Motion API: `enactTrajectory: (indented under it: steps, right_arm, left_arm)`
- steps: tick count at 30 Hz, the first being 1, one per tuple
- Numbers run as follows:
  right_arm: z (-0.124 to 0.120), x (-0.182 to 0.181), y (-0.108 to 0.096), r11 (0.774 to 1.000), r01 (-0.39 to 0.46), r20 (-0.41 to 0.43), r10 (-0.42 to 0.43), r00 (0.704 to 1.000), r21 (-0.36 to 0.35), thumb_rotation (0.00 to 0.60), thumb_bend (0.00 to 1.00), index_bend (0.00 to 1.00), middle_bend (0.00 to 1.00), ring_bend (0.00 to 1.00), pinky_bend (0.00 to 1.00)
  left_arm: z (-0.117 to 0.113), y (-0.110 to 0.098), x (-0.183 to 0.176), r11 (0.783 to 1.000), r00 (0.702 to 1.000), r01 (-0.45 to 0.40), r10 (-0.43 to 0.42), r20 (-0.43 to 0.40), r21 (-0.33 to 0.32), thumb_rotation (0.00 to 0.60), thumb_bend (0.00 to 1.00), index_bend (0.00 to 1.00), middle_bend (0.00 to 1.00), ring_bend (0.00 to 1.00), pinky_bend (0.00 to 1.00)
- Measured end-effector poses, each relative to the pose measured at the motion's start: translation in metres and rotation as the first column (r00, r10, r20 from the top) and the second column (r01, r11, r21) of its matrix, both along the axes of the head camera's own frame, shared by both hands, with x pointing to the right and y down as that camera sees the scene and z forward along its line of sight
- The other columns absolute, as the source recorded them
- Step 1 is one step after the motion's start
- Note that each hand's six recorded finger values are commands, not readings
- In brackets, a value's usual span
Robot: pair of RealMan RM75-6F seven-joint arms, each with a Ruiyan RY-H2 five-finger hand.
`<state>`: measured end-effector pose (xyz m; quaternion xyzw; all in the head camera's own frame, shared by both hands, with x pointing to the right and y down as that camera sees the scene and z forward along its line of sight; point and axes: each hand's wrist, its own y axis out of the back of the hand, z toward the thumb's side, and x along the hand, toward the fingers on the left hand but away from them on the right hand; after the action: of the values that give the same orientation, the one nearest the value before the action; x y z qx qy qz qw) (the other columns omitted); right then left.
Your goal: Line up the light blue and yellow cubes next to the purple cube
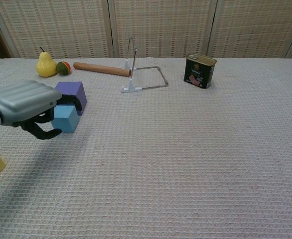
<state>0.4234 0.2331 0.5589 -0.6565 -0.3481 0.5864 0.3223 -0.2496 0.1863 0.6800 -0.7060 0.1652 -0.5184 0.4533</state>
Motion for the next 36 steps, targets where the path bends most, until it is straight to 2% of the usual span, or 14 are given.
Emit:
enactTrajectory:
  steps: [4,8,15,18,20,36]
  right_arm:
    - [-0.001,-0.001,0.000,1.000,0.003,0.004,-0.003,1.000,0.001,0.600,0.00,0.00,0.00,0.00,0.00]
    - [0.000,-0.002,0.001,1.000,0.008,0.007,-0.008,1.000,-0.004,0.600,0.00,0.00,0.00,0.00,0.00]
    - [0.000,-0.001,0.002,1.000,0.009,0.006,-0.009,1.000,-0.012,0.600,0.01,0.00,0.00,0.00,0.00]
    - [0.002,-0.001,0.002,1.000,0.008,0.001,-0.007,1.000,-0.020,0.600,0.01,0.00,0.00,0.00,0.00]
    - [0.003,-0.001,0.002,1.000,0.007,0.002,-0.007,1.000,-0.025,0.600,0.01,0.00,0.00,0.00,0.00]
    - [0.010,-0.001,0.000,0.999,0.000,-0.018,-0.001,1.000,-0.038,0.600,0.01,0.00,0.00,0.00,0.00]
  left_arm:
    - [-0.008,0.035,-0.006,0.998,0.999,-0.048,0.048,-0.004,-0.047,0.600,0.38,0.30,1.00,1.00,1.00]
    - [-0.002,0.042,-0.014,0.995,0.999,-0.040,0.043,0.033,-0.087,0.600,0.39,0.27,1.00,1.00,1.00]
    - [0.014,0.036,-0.030,0.987,0.996,0.022,-0.007,0.093,-0.159,0.600,0.50,0.22,1.00,1.00,1.00]
    - [0.016,0.027,-0.034,0.986,0.995,0.045,-0.030,0.100,-0.161,0.600,0.61,0.20,1.00,1.00,1.00]
    - [0.018,0.022,-0.036,0.986,0.994,0.058,-0.043,0.098,-0.157,0.600,0.65,0.20,1.00,1.00,1.00]
    - [0.033,0.002,-0.044,0.981,0.990,0.100,-0.082,0.112,-0.165,0.600,0.65,0.17,1.00,1.00,1.00]
